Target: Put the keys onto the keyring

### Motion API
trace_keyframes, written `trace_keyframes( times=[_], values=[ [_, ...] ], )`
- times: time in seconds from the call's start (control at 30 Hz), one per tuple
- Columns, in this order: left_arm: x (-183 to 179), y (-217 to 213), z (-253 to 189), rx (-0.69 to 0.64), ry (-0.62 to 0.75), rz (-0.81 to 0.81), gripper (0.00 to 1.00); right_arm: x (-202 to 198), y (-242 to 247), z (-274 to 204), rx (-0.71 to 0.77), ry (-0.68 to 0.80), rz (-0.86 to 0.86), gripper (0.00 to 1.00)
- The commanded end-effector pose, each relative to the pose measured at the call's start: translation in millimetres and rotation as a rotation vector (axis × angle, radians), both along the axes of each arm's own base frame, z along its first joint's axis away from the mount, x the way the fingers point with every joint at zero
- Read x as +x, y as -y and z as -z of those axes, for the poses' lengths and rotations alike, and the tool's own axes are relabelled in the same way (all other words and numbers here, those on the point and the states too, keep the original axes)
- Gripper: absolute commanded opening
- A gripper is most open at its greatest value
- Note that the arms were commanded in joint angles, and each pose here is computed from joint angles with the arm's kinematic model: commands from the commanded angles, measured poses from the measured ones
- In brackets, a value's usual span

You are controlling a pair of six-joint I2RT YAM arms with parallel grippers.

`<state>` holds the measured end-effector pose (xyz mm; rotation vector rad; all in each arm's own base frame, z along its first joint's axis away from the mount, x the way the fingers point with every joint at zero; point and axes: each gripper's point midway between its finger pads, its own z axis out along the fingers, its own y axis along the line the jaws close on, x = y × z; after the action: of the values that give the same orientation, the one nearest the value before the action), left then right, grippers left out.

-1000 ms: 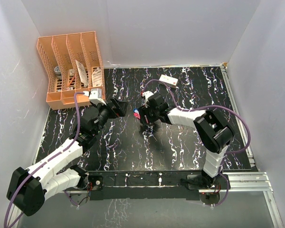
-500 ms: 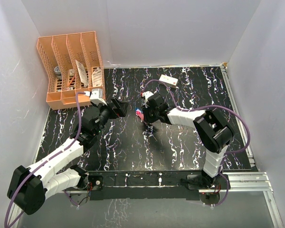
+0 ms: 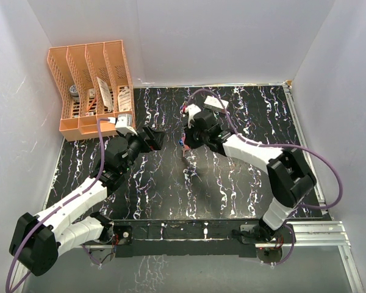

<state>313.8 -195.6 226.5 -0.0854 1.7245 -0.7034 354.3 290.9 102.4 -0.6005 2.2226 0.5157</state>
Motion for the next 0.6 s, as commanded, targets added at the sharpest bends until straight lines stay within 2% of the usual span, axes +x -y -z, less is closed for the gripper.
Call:
trace_keyframes(
  times=[0.0,0.3,0.57],
  values=[
    [-2,1,-7,-0.017,0.021,0.004,0.99,17,-17,-100,0.126,0.180,-0.023,0.00],
    [-7,-19,-19,-0.016,0.040,-0.070,0.99,13,-26,-152,0.206,0.236,-0.042,0.00],
    [-12,-27,-29,-0.013,0.061,-0.091,0.99,11,-30,-171,0.226,0.267,-0.039,0.00]
  ],
)
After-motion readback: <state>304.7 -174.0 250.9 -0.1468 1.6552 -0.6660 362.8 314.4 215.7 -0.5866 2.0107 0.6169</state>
